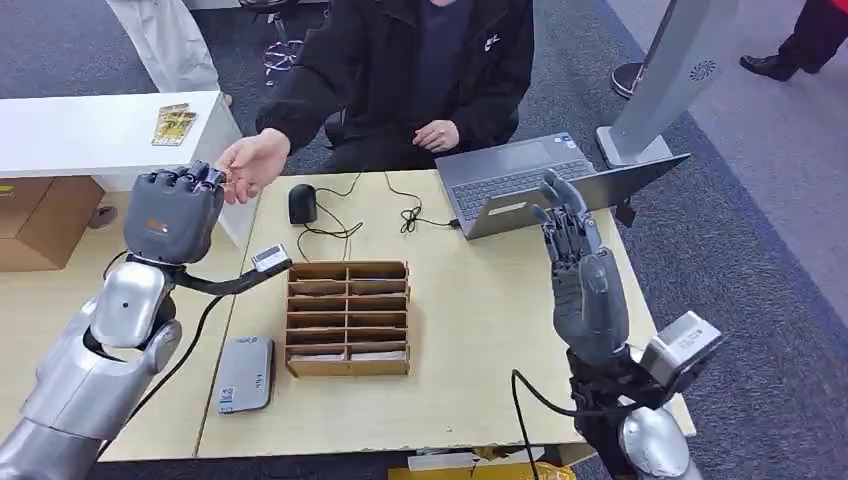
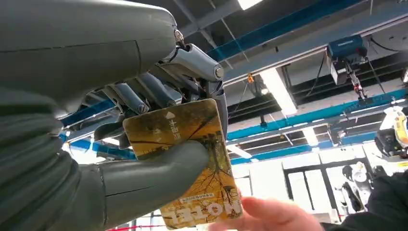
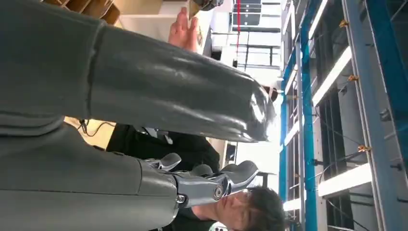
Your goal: Pass the card to the sensor for recognition and then transmit it.
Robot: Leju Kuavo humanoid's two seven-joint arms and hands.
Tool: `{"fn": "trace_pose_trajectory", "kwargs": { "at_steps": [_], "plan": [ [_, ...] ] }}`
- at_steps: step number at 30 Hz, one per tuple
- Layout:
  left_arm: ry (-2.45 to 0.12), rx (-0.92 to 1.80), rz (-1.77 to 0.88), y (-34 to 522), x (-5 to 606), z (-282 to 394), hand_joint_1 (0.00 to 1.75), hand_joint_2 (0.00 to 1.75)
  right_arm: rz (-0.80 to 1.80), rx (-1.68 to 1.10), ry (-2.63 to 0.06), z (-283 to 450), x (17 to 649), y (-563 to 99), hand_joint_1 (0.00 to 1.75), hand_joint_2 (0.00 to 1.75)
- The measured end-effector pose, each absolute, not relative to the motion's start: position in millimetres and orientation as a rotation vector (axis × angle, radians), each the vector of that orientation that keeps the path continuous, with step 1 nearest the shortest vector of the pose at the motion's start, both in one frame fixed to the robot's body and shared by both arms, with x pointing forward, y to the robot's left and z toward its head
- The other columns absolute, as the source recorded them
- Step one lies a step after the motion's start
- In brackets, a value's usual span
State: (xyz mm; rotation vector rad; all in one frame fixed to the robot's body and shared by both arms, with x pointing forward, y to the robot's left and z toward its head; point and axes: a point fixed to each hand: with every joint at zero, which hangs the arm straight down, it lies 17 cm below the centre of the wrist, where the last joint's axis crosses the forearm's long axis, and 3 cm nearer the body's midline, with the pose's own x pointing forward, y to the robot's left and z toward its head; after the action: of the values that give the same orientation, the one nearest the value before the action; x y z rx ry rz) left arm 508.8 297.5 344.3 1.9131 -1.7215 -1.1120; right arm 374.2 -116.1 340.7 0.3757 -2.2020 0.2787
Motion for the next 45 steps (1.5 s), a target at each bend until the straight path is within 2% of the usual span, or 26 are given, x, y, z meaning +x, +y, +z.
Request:
{"fn": "trace_pose_trajectory", "kwargs": {
  "at_steps": [6,13,27,39,45],
  "plan": [
    [-1.745,1.879,-1.079,298.7,506.5,345.2,1.75,1.75,0.274,0.373,-2.204,340.6,373.8,-117.7,0.00,0.00],
    [-1.889,1.650,-0.940,291.2,486.8,343.0,1.75,1.75,0.257,0.354,-2.195,337.9,374.3,-122.7,0.00,0.00],
    [-2.169,1.199,-0.489,299.2,416.2,347.6,1.75,1.75,0.214,0.312,-2.196,336.7,376.3,-132.8,0.00,0.00],
    [-2.214,0.680,-0.119,313.5,385.8,313.6,1.75,1.75,0.164,0.305,-2.203,339.9,379.6,-140.0,0.00,0.00],
    [-2.170,0.553,-0.026,315.4,374.2,292.4,1.75,1.75,0.148,0.294,-2.201,338.7,381.4,-143.9,0.00,0.00]
  ]
}}
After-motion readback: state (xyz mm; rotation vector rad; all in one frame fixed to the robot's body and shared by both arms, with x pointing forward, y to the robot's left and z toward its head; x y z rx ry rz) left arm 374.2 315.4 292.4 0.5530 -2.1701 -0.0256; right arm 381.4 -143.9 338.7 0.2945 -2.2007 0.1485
